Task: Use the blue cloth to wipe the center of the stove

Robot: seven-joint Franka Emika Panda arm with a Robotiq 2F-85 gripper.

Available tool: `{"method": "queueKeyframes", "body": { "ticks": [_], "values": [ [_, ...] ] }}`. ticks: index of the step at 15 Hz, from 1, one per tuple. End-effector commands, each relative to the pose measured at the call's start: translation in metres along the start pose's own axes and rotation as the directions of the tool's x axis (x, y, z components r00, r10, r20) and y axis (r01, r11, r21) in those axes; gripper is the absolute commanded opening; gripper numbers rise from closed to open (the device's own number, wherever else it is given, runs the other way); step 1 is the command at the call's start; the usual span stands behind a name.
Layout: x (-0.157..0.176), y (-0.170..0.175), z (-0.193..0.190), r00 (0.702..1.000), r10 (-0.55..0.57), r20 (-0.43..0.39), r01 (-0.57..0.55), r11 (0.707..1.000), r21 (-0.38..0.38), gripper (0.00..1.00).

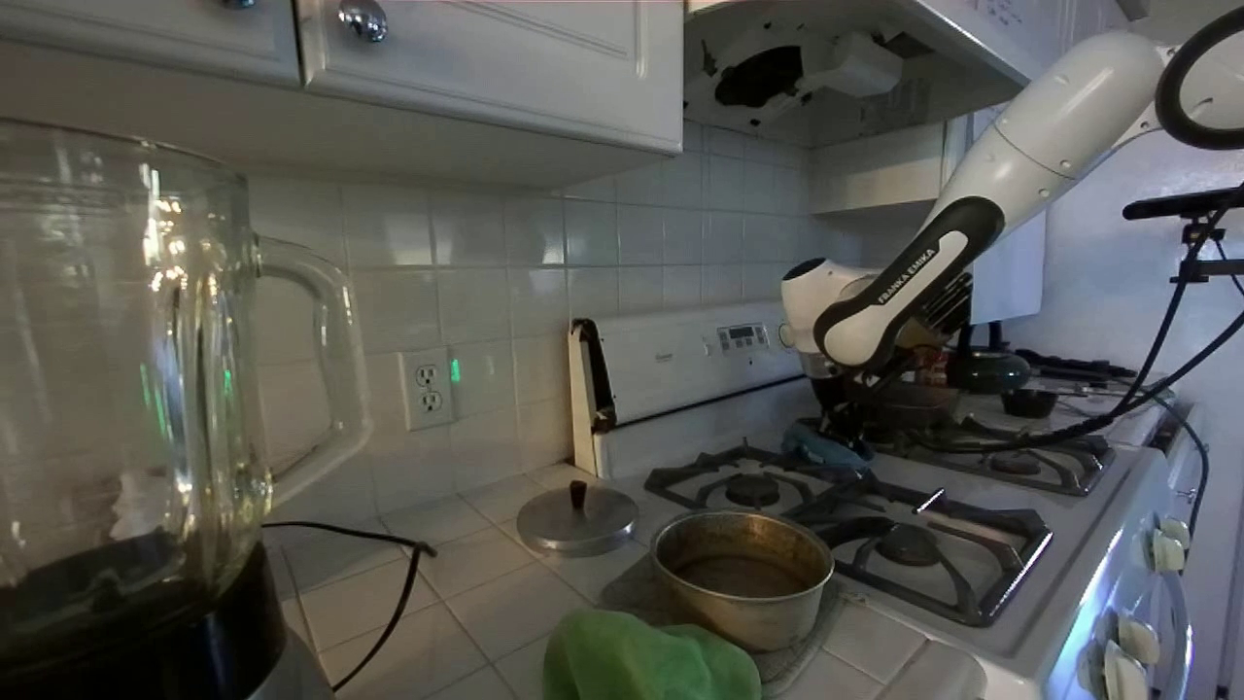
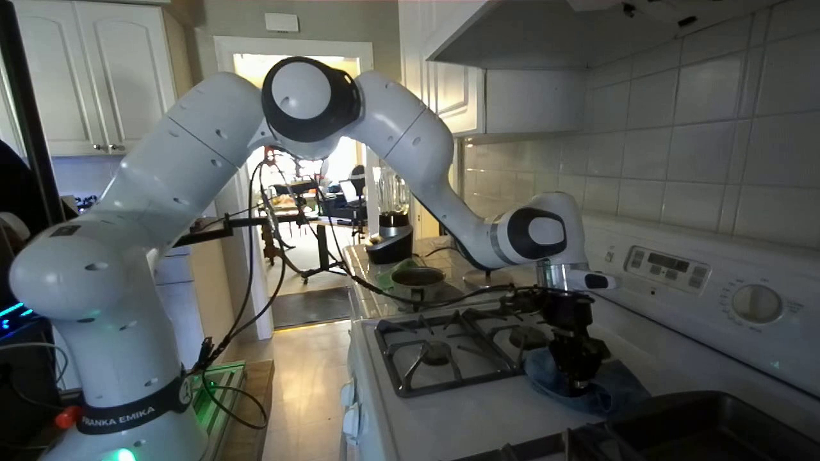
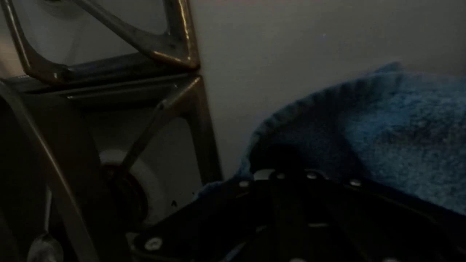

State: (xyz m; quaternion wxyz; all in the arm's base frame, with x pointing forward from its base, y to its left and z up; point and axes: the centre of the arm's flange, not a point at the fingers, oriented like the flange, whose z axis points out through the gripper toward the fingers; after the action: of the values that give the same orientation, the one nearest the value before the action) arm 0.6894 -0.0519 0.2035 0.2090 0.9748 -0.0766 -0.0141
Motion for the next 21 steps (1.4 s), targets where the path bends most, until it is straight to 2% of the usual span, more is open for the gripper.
{"method": "queueKeyframes", "body": {
  "ticks": [1, 7, 16, 21],
  "values": [
    [-0.033, 0.015, 0.008, 0.996, -0.044, 0.075, 0.046, 0.998, -0.031, 0.0],
    [-0.063, 0.03, 0.017, 0.989, -0.079, 0.123, 0.076, 0.997, 0.031, 0.0],
    [-0.121, 0.051, 0.027, 0.987, -0.019, 0.161, -0.002, 0.992, 0.127, 0.0],
    [-0.152, 0.06, 0.031, 0.984, -0.015, 0.178, -0.011, 0.99, 0.144, 0.0]
  ]
}}
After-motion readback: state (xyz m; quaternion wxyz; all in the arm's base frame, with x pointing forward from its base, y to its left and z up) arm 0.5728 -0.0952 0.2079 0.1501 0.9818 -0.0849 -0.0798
